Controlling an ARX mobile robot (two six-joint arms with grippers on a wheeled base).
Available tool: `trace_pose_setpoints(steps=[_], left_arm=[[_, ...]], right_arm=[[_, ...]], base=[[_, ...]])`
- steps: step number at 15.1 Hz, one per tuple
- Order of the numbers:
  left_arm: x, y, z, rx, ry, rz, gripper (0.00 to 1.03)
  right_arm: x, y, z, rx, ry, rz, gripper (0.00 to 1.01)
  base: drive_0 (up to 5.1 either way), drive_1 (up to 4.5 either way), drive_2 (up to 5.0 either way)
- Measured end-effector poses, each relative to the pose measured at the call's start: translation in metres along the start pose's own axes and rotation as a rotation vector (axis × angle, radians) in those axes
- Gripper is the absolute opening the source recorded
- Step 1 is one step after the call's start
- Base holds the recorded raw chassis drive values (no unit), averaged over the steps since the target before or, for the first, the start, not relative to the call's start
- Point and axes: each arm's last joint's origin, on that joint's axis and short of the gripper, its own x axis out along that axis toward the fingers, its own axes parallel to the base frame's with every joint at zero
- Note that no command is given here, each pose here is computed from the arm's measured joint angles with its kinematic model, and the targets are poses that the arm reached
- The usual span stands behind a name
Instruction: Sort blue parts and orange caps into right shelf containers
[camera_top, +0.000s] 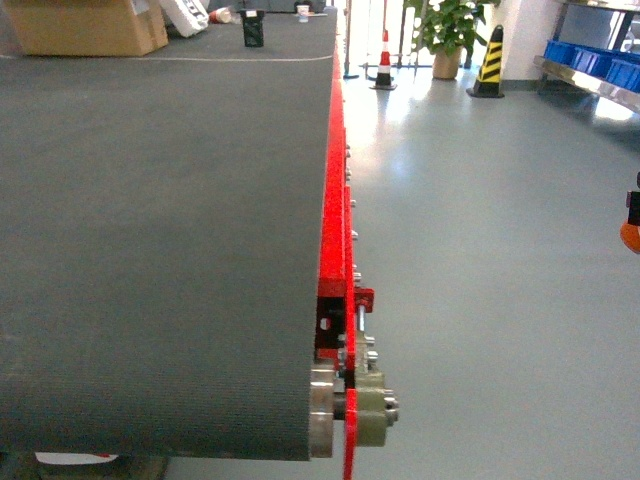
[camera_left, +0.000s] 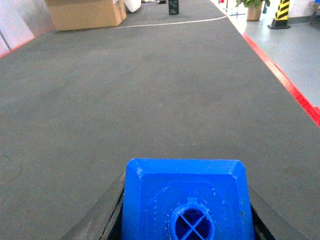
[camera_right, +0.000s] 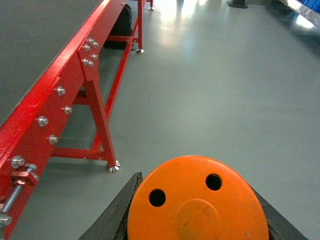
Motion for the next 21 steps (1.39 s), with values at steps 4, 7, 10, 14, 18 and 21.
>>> trace_pose_setpoints(steps=[4, 7, 10, 14, 18, 21], left_arm=[[0.0, 0.0, -0.0001, -0.001, 0.001, -0.001, 0.44], [0.0, 0.0, 0.0, 0.0, 0.0, 0.0, 0.44], [0.0, 0.0, 0.0, 0.0, 0.0, 0.0, 0.44], [0.0, 0.0, 0.0001, 0.0, -0.001, 0.0, 0.44], [0.0, 0.0, -0.0002, 0.0, 0.001, -0.001, 0.44], [0.0, 0.0, 0.0001, 0.0, -0.002, 0.0, 0.44]], right_arm=[[-0.0001, 0.0, 0.0002, 0.0, -0.001, 0.0, 0.44], [-0.0001, 0.0, 0.0003, 0.0, -0.003, 0.0, 0.44], [-0.0001, 0.0, 0.0003, 0.0, -0.002, 0.0, 0.44], [0.0, -0.0001, 0.0005, 0.001, -0.004, 0.0, 0.44], [-0.0001, 0.0, 0.0005, 0.001, -0.005, 0.0, 0.44], [0.0, 0.0, -0.0004, -0.001, 0.004, 0.0, 0.44]], base=[[4.9, -1.56, -3.3], [5.0, -1.42, -3.2], [5.0, -1.46, -3.2], [4.9, -1.5, -3.3], [5.1, -1.37, -3.1], [5.1, -1.3, -3.1]])
